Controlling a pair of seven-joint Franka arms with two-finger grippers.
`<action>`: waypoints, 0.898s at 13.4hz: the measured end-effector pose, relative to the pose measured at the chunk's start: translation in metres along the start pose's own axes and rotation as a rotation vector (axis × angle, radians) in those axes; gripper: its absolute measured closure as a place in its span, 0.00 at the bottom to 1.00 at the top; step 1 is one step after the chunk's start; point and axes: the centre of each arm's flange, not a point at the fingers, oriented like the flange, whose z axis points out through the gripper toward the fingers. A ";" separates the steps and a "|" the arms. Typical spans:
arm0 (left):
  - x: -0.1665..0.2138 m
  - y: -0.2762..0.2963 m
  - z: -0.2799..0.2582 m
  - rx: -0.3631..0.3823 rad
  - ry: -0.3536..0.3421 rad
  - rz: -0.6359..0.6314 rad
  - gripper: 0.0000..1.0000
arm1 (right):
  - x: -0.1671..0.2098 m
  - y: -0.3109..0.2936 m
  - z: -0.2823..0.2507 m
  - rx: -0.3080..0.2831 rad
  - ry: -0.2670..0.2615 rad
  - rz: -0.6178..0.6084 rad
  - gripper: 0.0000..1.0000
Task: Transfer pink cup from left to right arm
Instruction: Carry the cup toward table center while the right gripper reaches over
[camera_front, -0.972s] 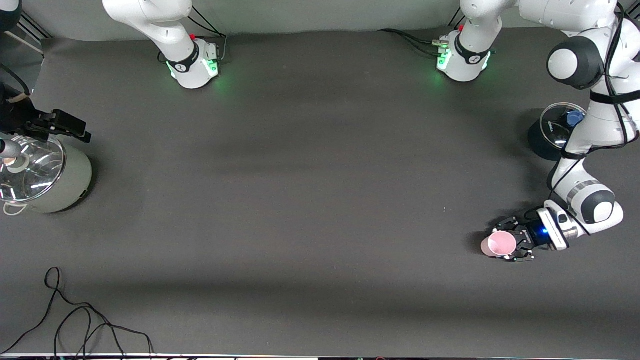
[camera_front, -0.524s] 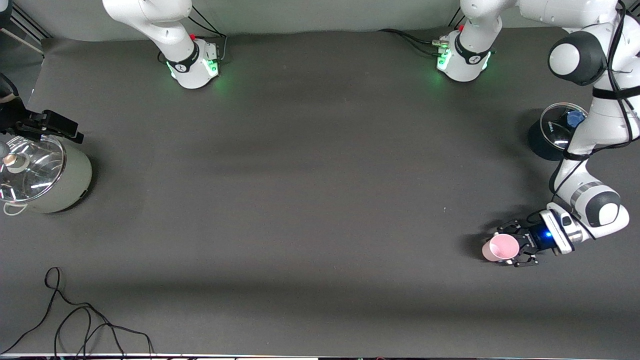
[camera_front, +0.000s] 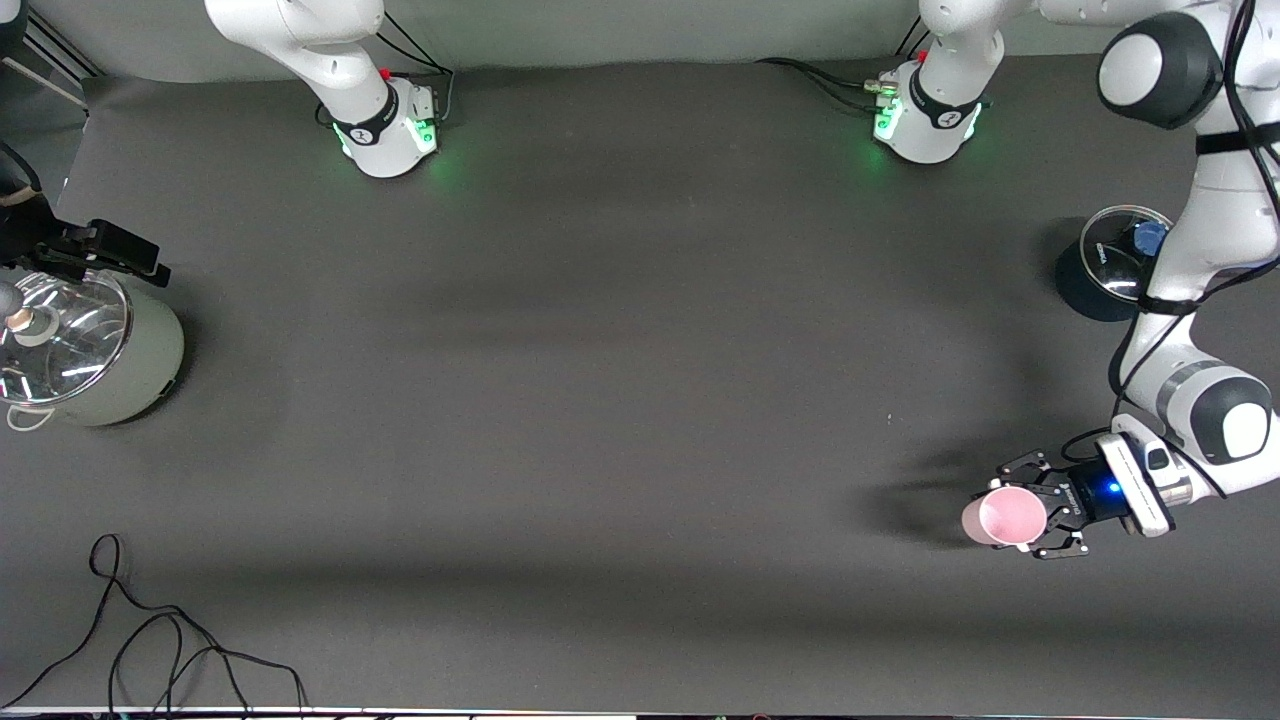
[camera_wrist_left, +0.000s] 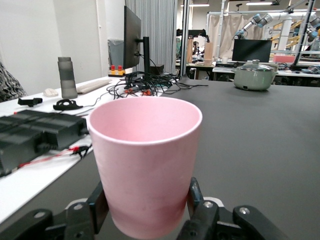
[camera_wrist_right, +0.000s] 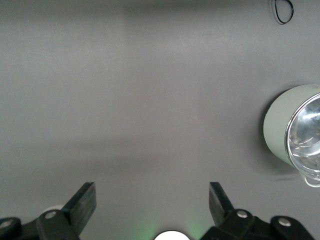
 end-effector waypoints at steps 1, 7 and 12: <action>0.013 0.006 0.013 0.013 0.002 -0.004 0.34 | 0.000 0.000 0.000 0.000 -0.001 0.000 0.00; 0.097 0.088 0.107 0.097 0.031 -0.019 0.34 | 0.006 -0.001 0.009 0.001 -0.016 -0.001 0.00; 0.146 0.181 0.212 0.140 -0.010 -0.025 0.34 | 0.008 -0.009 0.013 0.008 -0.022 -0.014 0.00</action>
